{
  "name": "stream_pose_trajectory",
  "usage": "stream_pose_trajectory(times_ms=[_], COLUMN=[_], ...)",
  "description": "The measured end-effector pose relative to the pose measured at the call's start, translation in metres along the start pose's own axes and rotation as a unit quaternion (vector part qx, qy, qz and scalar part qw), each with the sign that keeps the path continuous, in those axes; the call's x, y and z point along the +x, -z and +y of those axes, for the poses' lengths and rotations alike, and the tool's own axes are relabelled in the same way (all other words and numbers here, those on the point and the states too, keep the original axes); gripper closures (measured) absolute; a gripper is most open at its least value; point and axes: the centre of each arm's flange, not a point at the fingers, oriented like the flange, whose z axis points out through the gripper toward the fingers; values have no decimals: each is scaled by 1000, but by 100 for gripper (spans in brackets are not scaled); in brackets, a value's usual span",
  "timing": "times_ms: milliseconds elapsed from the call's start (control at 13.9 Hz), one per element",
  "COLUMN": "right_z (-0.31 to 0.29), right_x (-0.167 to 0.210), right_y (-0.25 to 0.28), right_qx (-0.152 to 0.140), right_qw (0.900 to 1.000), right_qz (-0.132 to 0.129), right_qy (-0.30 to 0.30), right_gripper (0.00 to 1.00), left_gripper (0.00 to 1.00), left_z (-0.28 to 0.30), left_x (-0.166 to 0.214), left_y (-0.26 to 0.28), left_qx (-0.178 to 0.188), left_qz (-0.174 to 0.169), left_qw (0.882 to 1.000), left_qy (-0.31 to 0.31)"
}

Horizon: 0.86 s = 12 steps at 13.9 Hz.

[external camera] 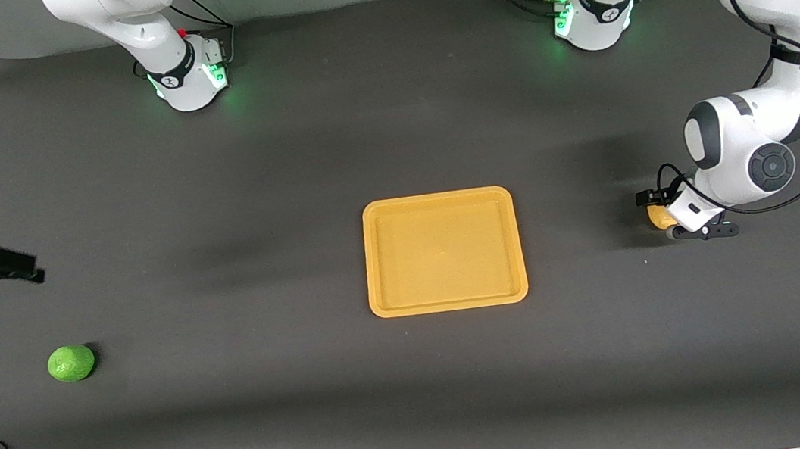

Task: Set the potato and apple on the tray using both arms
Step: 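Move the left gripper to the tray while the right gripper grasps the apple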

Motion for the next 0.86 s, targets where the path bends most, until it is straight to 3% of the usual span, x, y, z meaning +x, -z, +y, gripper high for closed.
stream_pose_trajectory(times_ms=[72, 432, 648, 864], right_z=[31, 148, 153, 153], right_x=[0, 4, 22, 39], right_y=[-11, -56, -100, -160], right_qx=[-3, -12, 5, 4], right_qw=[1000, 1000, 1000, 999], right_qz=[5, 7, 13, 25], right_qy=[11, 26, 22, 21], right_gripper=[0, 0, 0, 0], left_gripper=[38, 40, 40, 40], left_z=[1, 46, 167, 300], left_x=[3, 22, 21, 3], left_y=[5, 100, 151, 139], left_qx=[0, -6, -16, -21], left_qz=[7, 78, 64, 58], left_qw=[1000, 997, 998, 998], left_qy=[-1, 15, 22, 11])
